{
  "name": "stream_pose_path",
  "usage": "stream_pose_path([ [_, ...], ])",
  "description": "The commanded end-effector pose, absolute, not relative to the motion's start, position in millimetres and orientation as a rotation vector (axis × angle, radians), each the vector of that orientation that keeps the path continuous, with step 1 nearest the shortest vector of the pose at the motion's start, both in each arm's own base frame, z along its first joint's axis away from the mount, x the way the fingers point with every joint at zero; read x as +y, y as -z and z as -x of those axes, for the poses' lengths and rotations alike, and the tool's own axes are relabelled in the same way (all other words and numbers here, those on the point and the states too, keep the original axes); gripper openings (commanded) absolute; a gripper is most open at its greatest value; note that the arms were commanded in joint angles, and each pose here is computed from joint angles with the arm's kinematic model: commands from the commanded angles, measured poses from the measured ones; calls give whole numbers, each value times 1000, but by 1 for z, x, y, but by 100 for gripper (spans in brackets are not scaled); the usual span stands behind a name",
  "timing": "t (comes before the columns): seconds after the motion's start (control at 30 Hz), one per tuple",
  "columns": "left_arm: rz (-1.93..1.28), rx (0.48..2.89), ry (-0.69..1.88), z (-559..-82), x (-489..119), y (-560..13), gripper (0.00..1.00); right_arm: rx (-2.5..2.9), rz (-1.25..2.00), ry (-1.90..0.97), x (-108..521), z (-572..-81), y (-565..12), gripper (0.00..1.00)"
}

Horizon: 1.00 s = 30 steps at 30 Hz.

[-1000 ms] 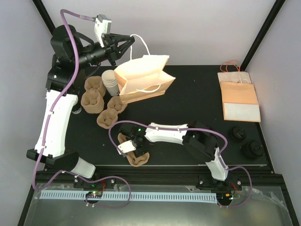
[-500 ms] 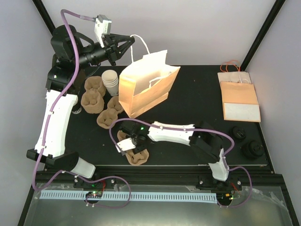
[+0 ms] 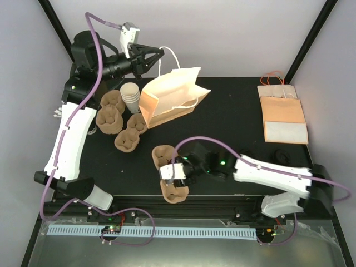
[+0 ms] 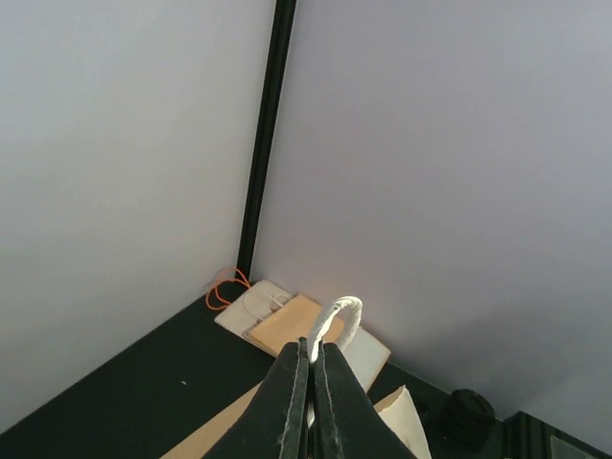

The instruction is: Pack the takeout coffee

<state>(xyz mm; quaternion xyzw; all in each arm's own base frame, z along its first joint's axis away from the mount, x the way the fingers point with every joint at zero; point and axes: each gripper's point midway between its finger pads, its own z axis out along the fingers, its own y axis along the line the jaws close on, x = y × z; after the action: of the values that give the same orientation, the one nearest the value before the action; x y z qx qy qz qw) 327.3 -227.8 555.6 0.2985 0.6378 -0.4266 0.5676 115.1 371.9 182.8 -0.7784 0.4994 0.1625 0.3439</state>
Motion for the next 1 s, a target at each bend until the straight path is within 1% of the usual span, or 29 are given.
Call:
stream_pose_path([
  [0.0,-751,1499,1051,-330,-242,-545,2,1269,1767,-682,358,-88,-248,54],
  [0.1,-785,1521,1073,-332,-254,-532,2,1285,1641,-776,333,-76,-275,54],
  [0.2,-870,1530,1096,-324,-275,-516,1,1321,1509,-810,311,-76,-299,53],
  [0.5,-911,1622,1154,-326,-315,-445,2,1450,1161,-964,259,-74,-384,54],
  [0.67,-960,1667,1195,-312,-332,-414,1,1469,1100,-1114,257,-63,-418,53],
  [0.77,-990,1685,1227,-301,-340,-401,2,1490,1036,-1175,261,-65,-433,51],
  [0.97,-1005,1702,1271,-280,-343,-391,2,1630,879,-1141,265,-89,-449,51],
])
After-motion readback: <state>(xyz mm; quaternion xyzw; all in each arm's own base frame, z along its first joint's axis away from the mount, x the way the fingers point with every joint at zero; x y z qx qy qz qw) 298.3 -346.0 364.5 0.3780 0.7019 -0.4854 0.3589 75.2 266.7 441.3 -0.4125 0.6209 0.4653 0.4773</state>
